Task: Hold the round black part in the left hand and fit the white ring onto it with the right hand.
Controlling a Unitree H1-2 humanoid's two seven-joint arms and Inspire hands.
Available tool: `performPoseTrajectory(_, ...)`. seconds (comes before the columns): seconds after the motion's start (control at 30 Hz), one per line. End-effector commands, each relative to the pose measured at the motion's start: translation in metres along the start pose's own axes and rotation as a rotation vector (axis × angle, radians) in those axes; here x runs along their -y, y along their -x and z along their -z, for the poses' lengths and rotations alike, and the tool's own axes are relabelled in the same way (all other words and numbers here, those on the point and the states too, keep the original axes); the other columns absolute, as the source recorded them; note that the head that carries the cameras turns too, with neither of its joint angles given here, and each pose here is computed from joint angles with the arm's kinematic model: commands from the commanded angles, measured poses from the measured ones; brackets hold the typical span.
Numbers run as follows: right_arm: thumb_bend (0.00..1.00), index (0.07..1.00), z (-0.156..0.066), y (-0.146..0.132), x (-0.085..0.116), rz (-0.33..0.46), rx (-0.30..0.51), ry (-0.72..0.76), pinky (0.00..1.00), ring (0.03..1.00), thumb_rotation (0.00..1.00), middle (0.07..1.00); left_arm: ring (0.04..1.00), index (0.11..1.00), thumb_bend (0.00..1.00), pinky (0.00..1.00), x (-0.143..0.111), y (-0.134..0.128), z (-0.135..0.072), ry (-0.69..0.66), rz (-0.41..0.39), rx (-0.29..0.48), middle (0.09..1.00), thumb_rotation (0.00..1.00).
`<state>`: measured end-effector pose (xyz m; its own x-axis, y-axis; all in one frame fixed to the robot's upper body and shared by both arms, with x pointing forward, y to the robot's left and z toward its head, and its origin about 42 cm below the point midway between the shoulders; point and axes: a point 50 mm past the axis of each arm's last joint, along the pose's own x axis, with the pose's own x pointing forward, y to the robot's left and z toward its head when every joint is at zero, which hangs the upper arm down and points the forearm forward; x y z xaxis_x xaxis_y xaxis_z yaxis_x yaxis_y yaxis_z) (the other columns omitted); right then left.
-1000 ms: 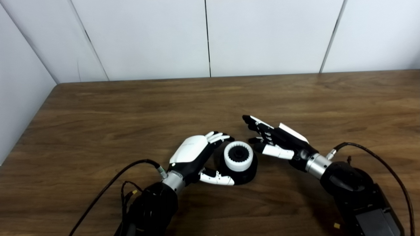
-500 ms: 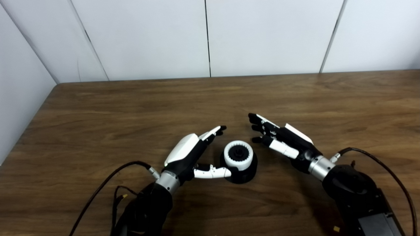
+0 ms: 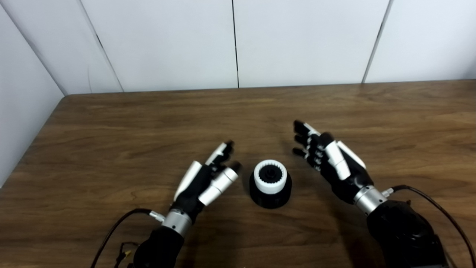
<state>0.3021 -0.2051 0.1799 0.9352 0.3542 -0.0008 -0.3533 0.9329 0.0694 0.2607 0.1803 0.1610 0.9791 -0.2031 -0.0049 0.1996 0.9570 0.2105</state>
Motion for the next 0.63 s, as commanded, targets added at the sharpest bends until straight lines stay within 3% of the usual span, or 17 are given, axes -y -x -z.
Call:
performPoseTrajectory(0.0, 0.65, 0.954, -0.018, 0.001, -0.008, 0.029, 0.089, -0.04, 1.0, 1.0, 1.0, 0.994, 0.967, 0.98, 0.65, 0.97, 0.0, -0.001, -0.019, 0.077, -0.11, 0.12, 0.972, 1.0)
performPoseTrajectory(0.1, 0.57, 0.958, -0.018, 0.005, -0.013, 0.073, 0.116, -0.079, 1.0, 1.0, 1.0, 0.999, 0.945, 0.958, 0.57, 0.98, -0.001, 0.005, -0.019, 0.2, -0.225, 0.139, 0.95, 0.94)
performPoseTrajectory(0.2, 0.54, 0.958, -0.017, 0.01, -0.016, 0.117, 0.136, -0.101, 1.0, 1.0, 1.0, 0.998, 0.953, 0.973, 0.55, 1.0, -0.004, 0.012, -0.016, 0.253, -0.279, 0.143, 0.964, 0.99)
performPoseTrajectory(0.6, 0.47, 0.95, -0.006, 0.02, -0.018, 0.239, 0.166, -0.156, 1.0, 0.979, 1.0, 0.987, 0.998, 0.999, 0.53, 1.0, -0.014, 0.032, -0.004, 0.308, -0.375, 0.146, 0.999, 1.0)
